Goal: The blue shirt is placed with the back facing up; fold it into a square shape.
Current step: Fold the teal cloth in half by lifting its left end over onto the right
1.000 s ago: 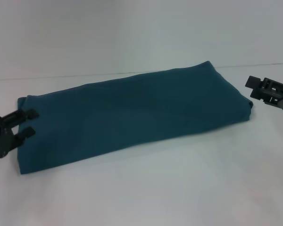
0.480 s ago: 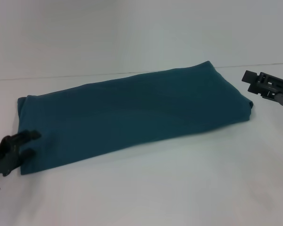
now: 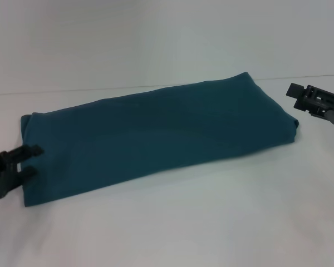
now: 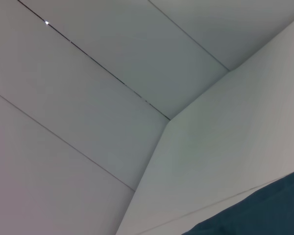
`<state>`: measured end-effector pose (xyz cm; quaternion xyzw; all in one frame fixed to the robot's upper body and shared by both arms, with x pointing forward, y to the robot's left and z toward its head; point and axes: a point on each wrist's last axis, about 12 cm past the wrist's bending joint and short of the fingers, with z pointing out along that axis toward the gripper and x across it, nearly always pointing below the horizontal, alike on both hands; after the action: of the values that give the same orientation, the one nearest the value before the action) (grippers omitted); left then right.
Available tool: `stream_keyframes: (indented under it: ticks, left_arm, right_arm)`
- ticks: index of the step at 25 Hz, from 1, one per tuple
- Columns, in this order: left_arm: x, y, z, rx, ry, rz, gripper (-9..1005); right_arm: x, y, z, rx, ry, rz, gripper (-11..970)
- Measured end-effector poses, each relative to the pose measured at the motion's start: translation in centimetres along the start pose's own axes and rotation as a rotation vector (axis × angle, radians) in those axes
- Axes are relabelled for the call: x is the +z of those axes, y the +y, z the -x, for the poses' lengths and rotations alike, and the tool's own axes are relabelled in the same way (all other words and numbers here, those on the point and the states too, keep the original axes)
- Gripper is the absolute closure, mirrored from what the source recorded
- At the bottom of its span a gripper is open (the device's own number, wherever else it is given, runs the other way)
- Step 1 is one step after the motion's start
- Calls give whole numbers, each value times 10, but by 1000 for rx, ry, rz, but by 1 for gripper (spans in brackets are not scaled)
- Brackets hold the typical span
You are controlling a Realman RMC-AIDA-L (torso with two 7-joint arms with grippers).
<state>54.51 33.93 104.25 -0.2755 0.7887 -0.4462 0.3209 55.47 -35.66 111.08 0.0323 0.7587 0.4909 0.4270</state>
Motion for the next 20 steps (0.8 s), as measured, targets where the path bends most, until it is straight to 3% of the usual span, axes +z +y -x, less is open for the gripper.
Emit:
stream_keyframes:
  ticks: [5,12,20]
  left_arm:
    - [11,-9,9,12,-30,7,269]
    - [31,-6,5,33,-74,101,255]
    - [28,-8,9,50,-61,96,238]
  right_arm:
    - [0,0,-1,2,-2,0,73]
    - [0,-1,-2,7,-6,-1,75]
    - [-2,-3,-4,19,-12,-12,77]
